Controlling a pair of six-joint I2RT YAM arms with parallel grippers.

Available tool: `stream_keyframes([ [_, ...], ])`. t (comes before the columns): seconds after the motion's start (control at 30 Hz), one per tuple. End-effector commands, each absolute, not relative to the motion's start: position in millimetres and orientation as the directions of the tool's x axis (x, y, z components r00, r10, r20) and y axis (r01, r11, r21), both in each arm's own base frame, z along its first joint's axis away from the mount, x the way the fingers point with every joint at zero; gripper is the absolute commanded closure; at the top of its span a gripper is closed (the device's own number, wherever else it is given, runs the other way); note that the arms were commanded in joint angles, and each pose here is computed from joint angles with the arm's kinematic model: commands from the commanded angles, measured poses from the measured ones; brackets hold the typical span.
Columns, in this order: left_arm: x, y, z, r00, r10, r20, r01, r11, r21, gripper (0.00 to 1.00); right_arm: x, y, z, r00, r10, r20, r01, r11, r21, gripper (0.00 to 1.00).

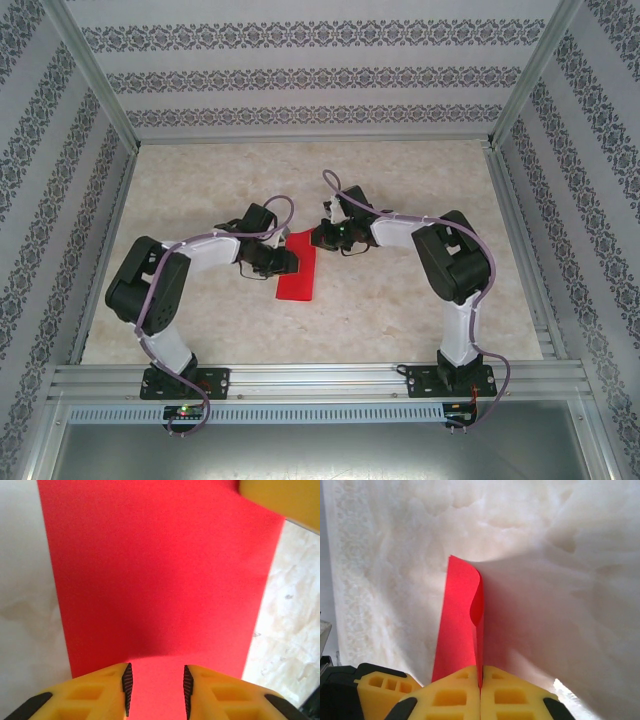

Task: Fold a paper plane with a square sheet of paper (pick it up from the middle)

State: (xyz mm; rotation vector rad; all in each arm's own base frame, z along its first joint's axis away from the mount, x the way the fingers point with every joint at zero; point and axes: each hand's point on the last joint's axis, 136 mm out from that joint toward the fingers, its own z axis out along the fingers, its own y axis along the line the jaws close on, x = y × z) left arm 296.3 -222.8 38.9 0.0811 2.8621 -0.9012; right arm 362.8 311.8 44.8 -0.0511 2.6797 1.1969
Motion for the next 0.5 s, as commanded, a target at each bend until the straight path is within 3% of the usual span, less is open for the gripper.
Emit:
stream_keyframes([
  [0.0,306,-219,78,-0.975,0.001,-0.22,0.127,0.819,-0.56,0.55,367,316,80,-0.967,0.064,-0.248,-0.161,0.598,0.785,0.98],
  [0.23,309,-198,114,-0.95,-0.057,-0.307,0.128,0.825,-0.551,0.29,369,319,129,-0.961,0.101,-0.258,-0.181,0.48,0.859,1.0],
  [0.47,307,-187,148,-0.926,-0.17,-0.338,0.109,0.736,-0.668,0.23,372,320,173,-0.958,0.136,-0.254,-0.191,0.361,0.913,1.0],
])
